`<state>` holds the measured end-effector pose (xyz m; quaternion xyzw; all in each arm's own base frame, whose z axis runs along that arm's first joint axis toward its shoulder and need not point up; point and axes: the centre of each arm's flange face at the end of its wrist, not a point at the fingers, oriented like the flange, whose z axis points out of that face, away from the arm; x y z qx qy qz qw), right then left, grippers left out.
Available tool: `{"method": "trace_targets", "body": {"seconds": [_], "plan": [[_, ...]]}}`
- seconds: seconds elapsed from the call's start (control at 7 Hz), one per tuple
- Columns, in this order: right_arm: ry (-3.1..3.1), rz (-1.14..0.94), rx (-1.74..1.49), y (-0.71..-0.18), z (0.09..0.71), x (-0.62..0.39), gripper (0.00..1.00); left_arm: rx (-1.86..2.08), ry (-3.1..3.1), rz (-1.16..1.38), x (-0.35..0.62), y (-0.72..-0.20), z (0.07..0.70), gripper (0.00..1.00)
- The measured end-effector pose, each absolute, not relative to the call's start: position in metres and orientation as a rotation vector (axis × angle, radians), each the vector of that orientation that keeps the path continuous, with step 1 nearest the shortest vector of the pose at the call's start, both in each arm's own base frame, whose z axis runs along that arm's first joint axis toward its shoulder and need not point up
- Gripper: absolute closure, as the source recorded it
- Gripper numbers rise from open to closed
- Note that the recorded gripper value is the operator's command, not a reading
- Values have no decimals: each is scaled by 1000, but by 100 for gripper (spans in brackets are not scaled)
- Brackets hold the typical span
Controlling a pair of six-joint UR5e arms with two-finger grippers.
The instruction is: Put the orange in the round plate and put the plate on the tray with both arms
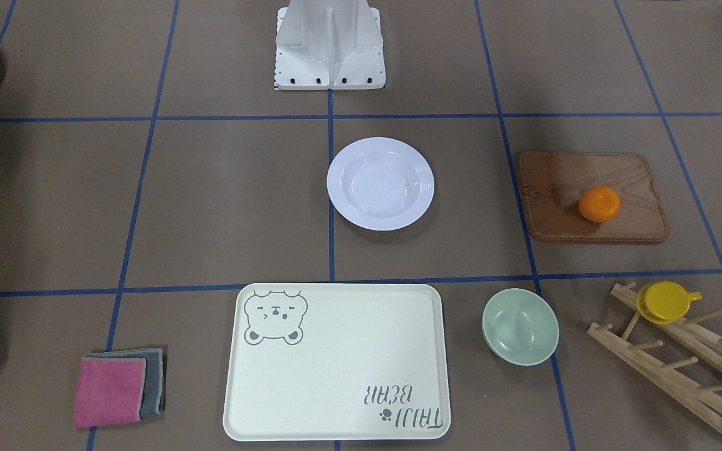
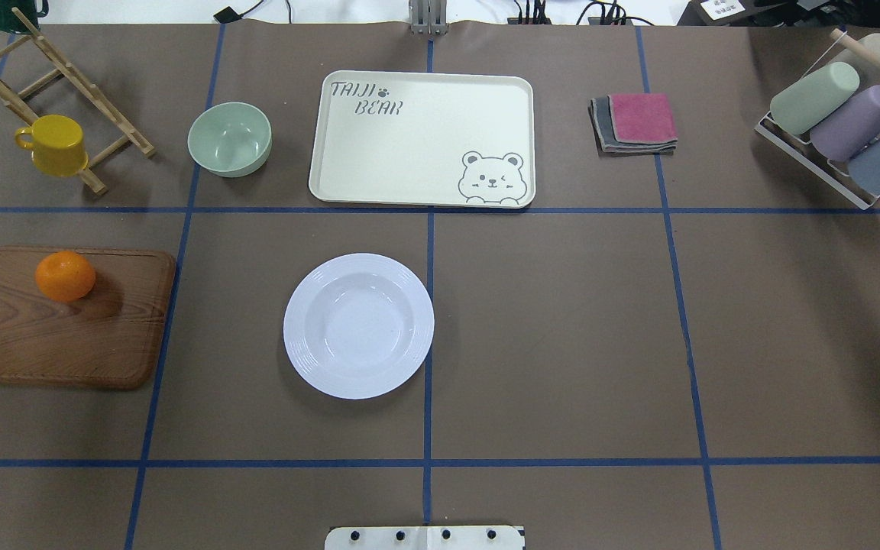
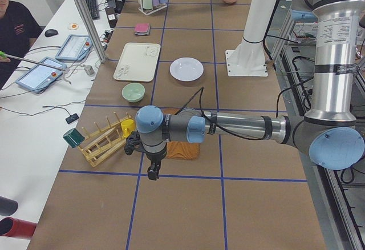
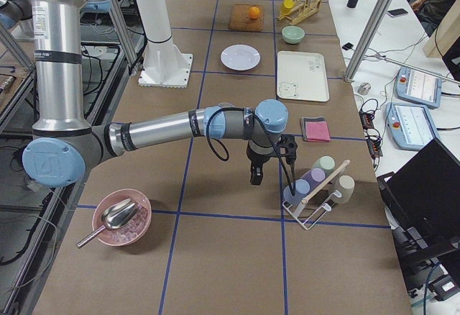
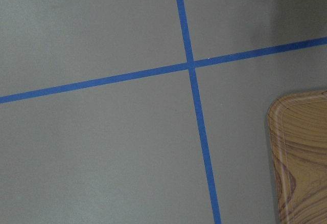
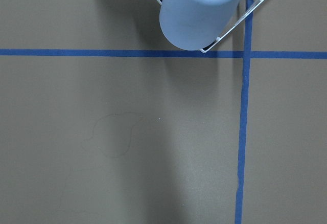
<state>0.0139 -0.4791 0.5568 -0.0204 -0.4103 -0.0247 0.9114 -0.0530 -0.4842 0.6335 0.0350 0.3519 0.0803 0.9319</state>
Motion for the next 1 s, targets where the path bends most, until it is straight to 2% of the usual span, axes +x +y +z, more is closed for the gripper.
{"method": "trace_targets", "body": {"seconds": [0.29, 0.71, 1.0], "plan": [[-852, -65, -17, -486, 545, 12, 0, 72, 743, 160, -51, -484, 631, 0], [-981, -164, 90, -510, 488, -22, 0, 64, 769, 93, -46, -487, 616, 0], [-1161, -81, -18, -511, 454, -62, 0, 58, 774, 50, -32, -491, 597, 0]]}}
